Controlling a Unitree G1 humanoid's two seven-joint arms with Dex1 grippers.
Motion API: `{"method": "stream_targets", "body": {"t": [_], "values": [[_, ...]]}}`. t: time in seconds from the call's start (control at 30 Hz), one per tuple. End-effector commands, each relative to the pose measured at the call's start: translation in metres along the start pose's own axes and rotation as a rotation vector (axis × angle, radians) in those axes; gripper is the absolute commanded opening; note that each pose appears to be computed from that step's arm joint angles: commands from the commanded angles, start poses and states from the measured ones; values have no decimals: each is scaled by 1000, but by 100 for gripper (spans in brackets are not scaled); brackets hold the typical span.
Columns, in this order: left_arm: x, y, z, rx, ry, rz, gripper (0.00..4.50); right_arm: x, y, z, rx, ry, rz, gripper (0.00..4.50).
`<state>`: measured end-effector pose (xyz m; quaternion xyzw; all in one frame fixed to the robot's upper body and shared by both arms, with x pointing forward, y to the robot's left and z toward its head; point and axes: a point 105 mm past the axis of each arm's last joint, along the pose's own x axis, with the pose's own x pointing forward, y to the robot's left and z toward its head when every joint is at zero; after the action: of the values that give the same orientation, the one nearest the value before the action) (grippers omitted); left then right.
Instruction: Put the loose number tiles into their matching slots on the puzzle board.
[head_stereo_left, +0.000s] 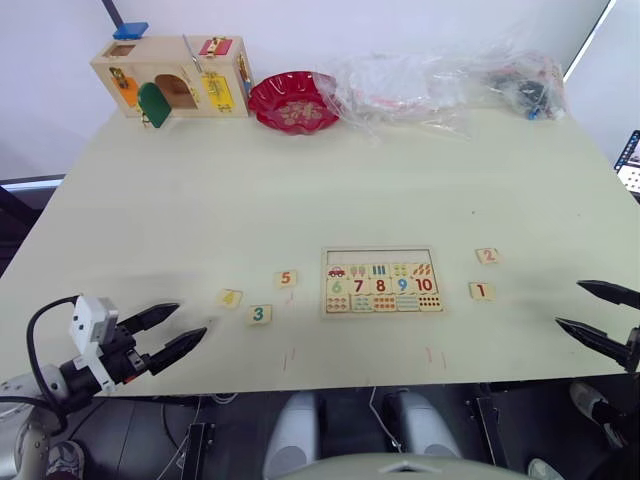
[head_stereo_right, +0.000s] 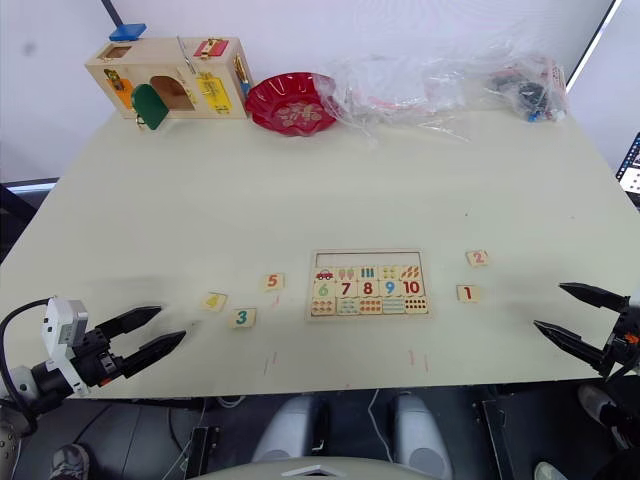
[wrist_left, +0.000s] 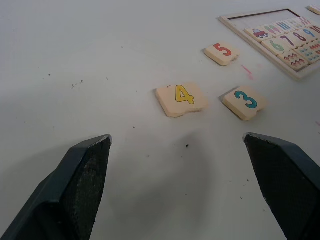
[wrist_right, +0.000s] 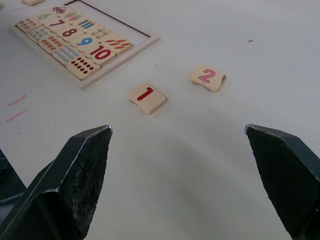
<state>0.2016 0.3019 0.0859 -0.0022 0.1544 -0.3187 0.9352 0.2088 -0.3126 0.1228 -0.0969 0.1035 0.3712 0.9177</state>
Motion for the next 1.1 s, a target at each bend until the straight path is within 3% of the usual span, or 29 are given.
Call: {"method": "stream_targets", "body": {"t": [0.03,0.13,0.37,0.6,0.67,0.77,0.87,1.1], "values": [[3,-3,16,32,-36,-17,450,0,0,8,-26,-34,1,446],[10,-5,35,38,-95,-38,450,4,1,11,-26,-56,8,446],[18,-8,44,39,-115,-48,450,8,3,13,-29,-65,17,446],[23,-42,60,93,-166,-281,450,29,8,27,-64,-36,100,446],[20,-48,65,129,-237,-332,450,37,10,29,-89,-4,132,446],[12,-53,66,181,-305,-421,450,50,10,31,-143,38,164,446],[6,-55,56,167,-256,-517,450,63,6,33,-193,94,181,446],[2,-51,50,140,-277,-537,450,86,3,23,-218,178,306,446]]}}
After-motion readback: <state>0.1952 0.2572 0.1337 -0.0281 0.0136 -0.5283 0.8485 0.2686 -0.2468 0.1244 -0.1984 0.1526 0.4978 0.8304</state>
